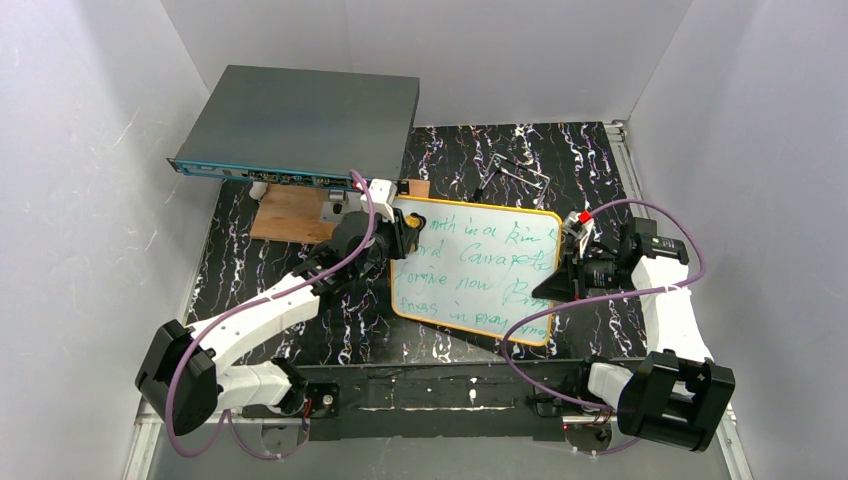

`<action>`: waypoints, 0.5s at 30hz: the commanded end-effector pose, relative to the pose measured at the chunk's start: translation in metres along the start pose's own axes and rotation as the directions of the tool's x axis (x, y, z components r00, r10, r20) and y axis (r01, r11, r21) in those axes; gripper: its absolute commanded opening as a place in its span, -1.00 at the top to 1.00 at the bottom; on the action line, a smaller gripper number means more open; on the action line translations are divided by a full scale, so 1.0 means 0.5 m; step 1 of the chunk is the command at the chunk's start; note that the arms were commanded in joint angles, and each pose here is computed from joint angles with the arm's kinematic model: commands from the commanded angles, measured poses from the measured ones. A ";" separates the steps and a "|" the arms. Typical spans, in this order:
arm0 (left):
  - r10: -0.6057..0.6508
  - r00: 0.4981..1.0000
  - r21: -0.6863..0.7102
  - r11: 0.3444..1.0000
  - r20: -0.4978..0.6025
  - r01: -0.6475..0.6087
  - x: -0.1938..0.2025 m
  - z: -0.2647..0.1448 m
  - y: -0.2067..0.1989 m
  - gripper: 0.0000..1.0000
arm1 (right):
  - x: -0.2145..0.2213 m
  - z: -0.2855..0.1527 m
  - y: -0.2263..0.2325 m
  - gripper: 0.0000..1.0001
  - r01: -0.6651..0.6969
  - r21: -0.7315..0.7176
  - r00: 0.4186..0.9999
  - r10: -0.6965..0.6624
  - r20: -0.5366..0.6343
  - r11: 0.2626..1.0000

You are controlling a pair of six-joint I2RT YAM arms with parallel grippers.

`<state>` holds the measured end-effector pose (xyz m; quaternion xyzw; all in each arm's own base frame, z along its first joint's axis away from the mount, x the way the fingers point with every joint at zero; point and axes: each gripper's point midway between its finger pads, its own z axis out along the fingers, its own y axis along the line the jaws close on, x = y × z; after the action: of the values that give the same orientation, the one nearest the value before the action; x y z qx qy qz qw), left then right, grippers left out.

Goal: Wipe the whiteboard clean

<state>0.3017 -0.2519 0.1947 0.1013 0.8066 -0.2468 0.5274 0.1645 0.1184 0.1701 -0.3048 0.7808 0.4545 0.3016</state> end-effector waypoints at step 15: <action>-0.024 0.999 0.077 0.997 -0.048 0.027 0.058 -0.006 -0.032 1.00 | 0.024 -0.011 -0.048 0.97 0.205 0.081 0.974 -0.195 -0.119 0.975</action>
<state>0.2939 -0.2424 0.1784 0.0734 0.8145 -0.2468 0.5200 0.1643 0.1184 0.1701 -0.3051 0.7805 0.4547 0.3016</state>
